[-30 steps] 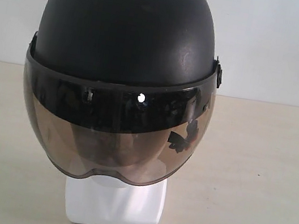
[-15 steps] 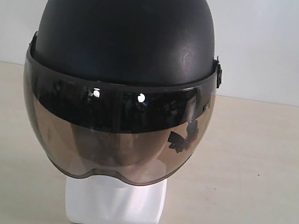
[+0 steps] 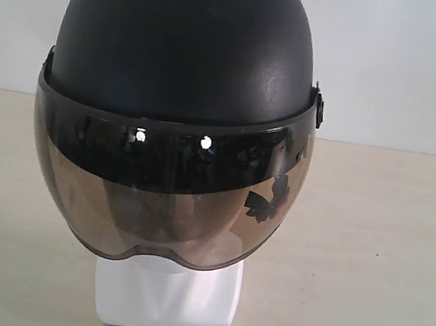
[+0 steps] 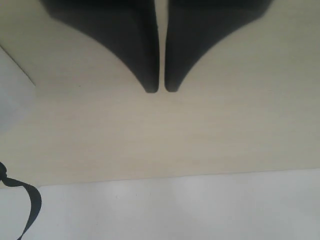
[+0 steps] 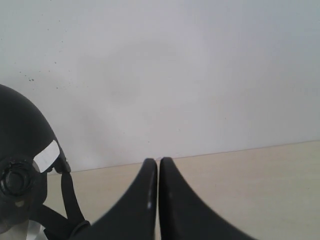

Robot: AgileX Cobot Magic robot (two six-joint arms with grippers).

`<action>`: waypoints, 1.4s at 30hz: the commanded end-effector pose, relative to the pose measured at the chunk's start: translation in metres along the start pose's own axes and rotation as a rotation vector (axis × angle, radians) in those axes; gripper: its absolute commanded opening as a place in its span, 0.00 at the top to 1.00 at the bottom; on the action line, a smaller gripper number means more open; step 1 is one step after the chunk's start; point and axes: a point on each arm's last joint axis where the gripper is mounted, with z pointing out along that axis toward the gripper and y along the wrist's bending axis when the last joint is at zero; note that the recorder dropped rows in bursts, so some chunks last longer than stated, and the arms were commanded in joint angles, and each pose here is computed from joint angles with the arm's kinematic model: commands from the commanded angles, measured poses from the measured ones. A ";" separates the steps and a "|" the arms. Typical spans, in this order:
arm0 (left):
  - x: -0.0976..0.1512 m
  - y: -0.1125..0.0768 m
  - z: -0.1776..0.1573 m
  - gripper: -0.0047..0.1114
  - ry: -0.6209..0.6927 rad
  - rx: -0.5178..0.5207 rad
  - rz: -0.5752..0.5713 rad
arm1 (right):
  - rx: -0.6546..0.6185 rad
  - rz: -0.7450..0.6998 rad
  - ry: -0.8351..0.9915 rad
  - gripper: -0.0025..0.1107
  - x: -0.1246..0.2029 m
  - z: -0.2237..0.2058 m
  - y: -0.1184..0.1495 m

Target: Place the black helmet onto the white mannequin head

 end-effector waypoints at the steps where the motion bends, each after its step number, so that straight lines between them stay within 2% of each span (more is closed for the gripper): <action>1: 0.001 0.000 0.000 0.92 -0.001 -0.004 -0.006 | 0.007 -0.003 -0.003 0.97 0.000 -0.001 -0.001; 32: 0.001 0.000 0.000 0.92 -0.001 -0.004 -0.006 | 0.004 -0.001 -0.013 0.97 -0.001 -0.002 -0.001; 38: 0.001 0.000 0.000 0.92 -0.001 -0.004 -0.006 | 0.043 0.029 -0.128 0.97 -0.013 -0.022 -0.007; 42: 0.001 0.000 0.000 0.92 -0.001 -0.004 -0.006 | 0.096 -0.015 -0.232 0.97 -0.009 -0.045 -0.013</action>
